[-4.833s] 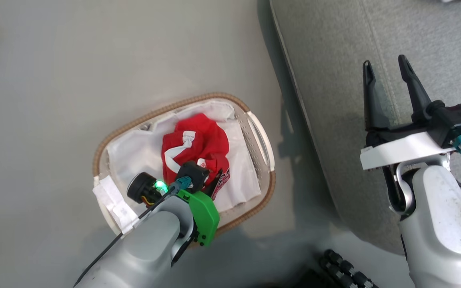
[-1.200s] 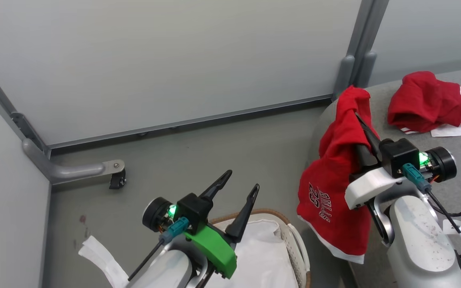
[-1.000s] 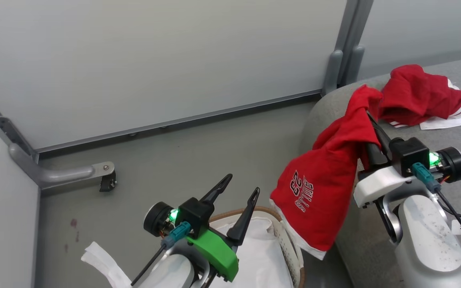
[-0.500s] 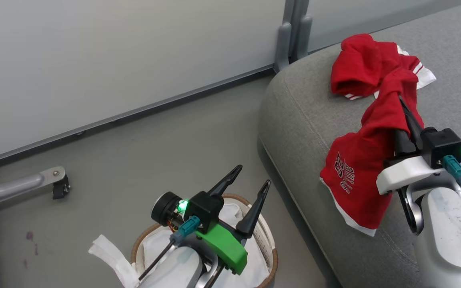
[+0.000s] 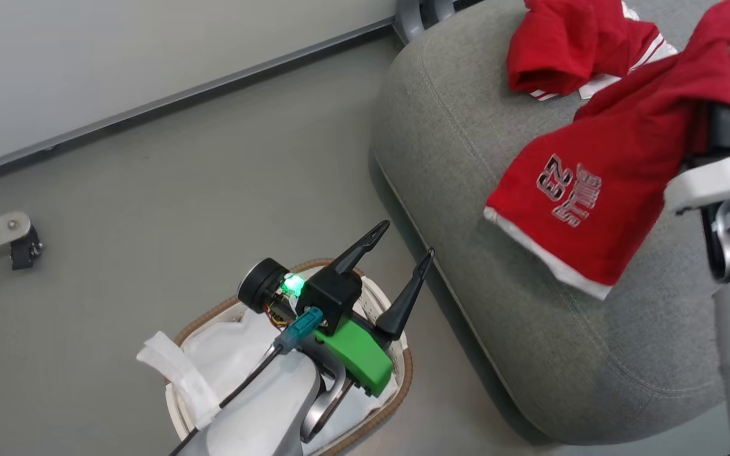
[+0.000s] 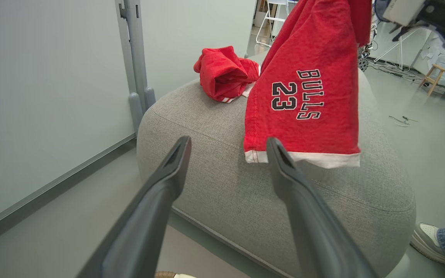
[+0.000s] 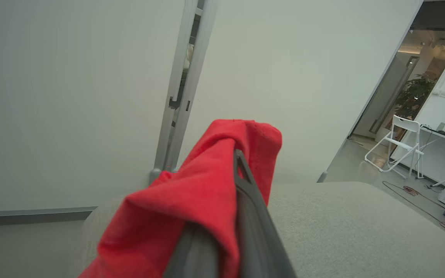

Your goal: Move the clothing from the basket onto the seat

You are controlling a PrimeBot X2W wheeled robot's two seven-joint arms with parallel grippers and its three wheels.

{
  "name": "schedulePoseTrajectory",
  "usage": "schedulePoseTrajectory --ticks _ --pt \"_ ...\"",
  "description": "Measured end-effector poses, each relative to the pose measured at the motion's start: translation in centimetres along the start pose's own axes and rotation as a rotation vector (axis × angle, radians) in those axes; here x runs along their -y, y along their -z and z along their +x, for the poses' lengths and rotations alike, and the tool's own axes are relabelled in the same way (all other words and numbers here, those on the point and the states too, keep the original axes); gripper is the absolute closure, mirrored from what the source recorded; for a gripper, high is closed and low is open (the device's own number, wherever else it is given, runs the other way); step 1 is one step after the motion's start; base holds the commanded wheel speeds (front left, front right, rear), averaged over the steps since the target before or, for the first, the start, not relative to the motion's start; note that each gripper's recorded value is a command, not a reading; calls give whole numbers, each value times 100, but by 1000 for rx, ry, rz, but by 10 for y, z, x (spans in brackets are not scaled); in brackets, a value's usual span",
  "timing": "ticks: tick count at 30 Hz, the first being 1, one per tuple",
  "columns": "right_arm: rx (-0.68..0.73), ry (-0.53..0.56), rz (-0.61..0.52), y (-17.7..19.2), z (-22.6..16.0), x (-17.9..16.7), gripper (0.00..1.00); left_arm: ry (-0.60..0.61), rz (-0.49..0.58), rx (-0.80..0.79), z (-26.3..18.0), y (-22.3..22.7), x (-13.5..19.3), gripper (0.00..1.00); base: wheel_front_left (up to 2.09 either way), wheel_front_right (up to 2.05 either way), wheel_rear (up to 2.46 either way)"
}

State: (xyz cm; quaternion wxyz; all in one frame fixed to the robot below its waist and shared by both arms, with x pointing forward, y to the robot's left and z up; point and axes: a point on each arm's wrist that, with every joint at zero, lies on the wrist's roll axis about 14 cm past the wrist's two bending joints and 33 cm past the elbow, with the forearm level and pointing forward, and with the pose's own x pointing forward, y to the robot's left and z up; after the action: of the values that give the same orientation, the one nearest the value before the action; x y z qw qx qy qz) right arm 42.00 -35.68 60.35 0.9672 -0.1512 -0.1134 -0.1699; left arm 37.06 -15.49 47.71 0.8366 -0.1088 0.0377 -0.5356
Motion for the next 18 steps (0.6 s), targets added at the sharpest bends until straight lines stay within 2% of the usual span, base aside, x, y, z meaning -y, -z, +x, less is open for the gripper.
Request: schedulePoseTrajectory --ticks 6,9,13,18 --pt "40 54 -115 -12 54 37 100 -13 -19 -4 5 11 -22 0 0 0 0" --pt "18 54 -171 -7 80 41 100 -31 -22 -7 5 17 -37 0 0 0 0" --pt "1 59 -191 5 111 37 100 -70 -18 -16 0 27 -63 0 0 0 0" --pt "-77 35 -193 49 135 12 100 -125 -34 -34 -9 43 -90 0 0 0 0"
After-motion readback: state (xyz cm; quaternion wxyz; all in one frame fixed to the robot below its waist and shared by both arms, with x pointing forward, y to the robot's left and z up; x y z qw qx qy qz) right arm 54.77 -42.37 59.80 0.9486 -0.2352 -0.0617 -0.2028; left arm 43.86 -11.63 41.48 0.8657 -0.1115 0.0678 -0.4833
